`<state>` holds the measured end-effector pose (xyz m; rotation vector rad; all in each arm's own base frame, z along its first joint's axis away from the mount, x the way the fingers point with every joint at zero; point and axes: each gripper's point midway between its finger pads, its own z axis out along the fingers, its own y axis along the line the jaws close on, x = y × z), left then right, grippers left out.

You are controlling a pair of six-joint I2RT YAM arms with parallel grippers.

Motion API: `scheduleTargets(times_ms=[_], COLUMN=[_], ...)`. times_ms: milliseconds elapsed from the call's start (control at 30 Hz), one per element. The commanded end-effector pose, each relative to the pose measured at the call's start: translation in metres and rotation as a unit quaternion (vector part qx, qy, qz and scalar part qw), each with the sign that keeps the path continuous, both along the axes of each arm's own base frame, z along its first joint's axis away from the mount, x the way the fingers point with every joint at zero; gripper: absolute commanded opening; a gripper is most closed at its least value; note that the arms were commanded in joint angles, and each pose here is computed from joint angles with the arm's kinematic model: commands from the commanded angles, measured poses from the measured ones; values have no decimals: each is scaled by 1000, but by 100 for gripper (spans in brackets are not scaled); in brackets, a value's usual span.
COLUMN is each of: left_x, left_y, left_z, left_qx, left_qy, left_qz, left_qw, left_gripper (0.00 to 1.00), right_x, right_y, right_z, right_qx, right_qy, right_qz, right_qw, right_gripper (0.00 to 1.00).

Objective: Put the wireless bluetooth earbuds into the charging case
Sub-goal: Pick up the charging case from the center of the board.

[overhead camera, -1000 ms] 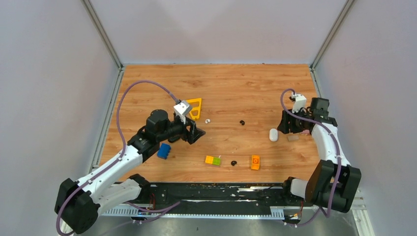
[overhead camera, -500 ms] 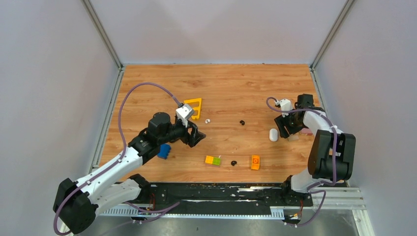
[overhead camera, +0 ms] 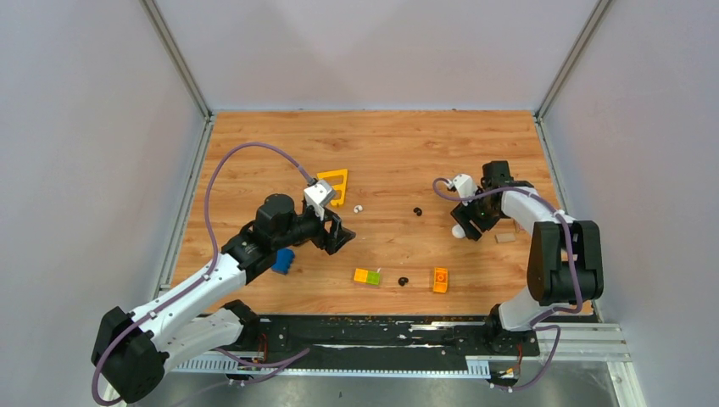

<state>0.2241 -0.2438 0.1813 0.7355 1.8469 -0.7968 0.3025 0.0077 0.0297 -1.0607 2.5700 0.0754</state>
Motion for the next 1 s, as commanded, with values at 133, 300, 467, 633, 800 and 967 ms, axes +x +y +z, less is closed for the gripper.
scheduleTargets(times_ms=[133, 300, 467, 633, 800, 967], left_x=[2, 0, -3, -4, -4, -5], left_y=[-3, -5, -3, -4, -5, -5], left_z=[6, 6, 2, 3, 3, 3], left_qx=[1, -1, 5, 4, 4, 4], left_qy=[-21, -17, -11, -11, -10, -10], left_qz=[-5, -10, -11, -13, -15, -14], left_qw=[1000, 1000, 1000, 1000, 1000, 1000], left_gripper=[83, 83, 83, 84, 84, 84], right_x=[17, 26, 16, -2, 4, 9], right_y=[28, 34, 46, 62, 56, 48], right_z=[22, 18, 8, 15, 10, 1], right_qx=[0, 1, 33, 80, 62, 41], right_qy=[-35, -23, 31, 54, 41, 15], right_qz=[64, 82, 112, 159, 138, 111], right_qw=[997, 996, 993, 983, 988, 993], right_gripper=[68, 68, 64, 64, 64, 59])
